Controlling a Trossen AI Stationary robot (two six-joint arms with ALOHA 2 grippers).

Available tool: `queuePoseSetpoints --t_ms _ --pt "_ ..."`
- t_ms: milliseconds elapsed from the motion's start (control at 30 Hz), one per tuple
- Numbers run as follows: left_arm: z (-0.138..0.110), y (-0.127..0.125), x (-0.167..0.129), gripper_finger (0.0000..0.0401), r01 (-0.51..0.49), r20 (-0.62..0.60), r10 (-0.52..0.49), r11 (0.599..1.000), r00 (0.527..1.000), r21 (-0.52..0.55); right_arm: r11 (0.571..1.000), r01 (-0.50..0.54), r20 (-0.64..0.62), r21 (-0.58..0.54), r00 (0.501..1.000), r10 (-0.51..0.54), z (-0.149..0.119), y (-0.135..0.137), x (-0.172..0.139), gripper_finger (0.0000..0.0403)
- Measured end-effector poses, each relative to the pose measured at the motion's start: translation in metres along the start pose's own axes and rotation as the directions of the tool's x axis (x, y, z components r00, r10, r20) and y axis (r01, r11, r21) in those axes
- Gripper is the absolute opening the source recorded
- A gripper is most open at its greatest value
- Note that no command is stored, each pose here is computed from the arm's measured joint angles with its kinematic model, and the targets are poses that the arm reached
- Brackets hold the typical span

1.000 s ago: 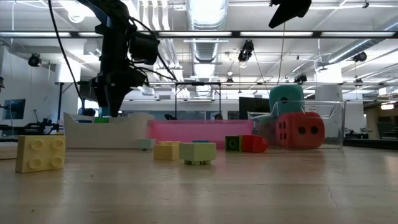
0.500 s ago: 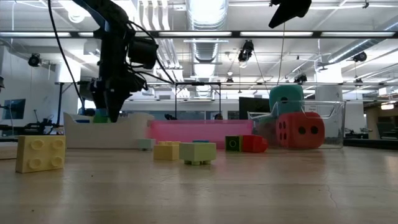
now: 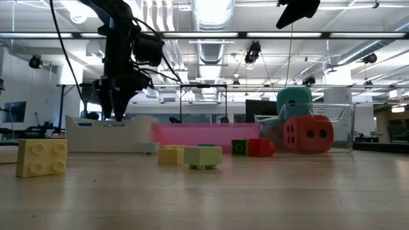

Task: Pick & Place Toys
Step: Put the orange deck of cards into the red bin

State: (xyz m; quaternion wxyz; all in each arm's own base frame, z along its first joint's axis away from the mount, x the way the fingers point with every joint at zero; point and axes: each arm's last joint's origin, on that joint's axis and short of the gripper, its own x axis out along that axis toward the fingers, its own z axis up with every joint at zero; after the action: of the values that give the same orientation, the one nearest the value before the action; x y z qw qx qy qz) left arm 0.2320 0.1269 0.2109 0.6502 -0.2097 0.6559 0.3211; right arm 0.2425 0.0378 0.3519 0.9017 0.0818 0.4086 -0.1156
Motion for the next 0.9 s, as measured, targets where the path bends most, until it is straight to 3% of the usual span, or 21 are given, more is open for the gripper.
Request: queuePoseSetpoints --t_ms 333,467,600,900 --pt "-0.011 -0.013 -0.015 0.0374 -0.015 -0.085 0.016 1.000 0.996 0.015 1.000 0.000 0.001 0.000 1.000 0.000 0.000 0.000 0.000 0.0362" --pt "-0.019 -0.030 -0.020 0.0374 0.076 -0.135 -0.075 0.997 0.988 0.001 1.000 0.000 0.002 0.000 1.000 0.000 0.000 0.000 0.000 0.0362" --pt "-0.035 -0.049 -0.024 0.0374 0.138 -0.240 -0.158 0.986 0.958 -0.097 1.000 0.000 0.002 0.000 1.000 0.000 0.000 0.000 0.000 0.0362" --pt "-0.072 -0.092 -0.037 0.0373 0.115 -0.261 -0.122 0.992 0.958 -0.043 1.000 0.001 0.001 -0.008 1.000 -0.001 0.000 0.000 0.000 0.0362"
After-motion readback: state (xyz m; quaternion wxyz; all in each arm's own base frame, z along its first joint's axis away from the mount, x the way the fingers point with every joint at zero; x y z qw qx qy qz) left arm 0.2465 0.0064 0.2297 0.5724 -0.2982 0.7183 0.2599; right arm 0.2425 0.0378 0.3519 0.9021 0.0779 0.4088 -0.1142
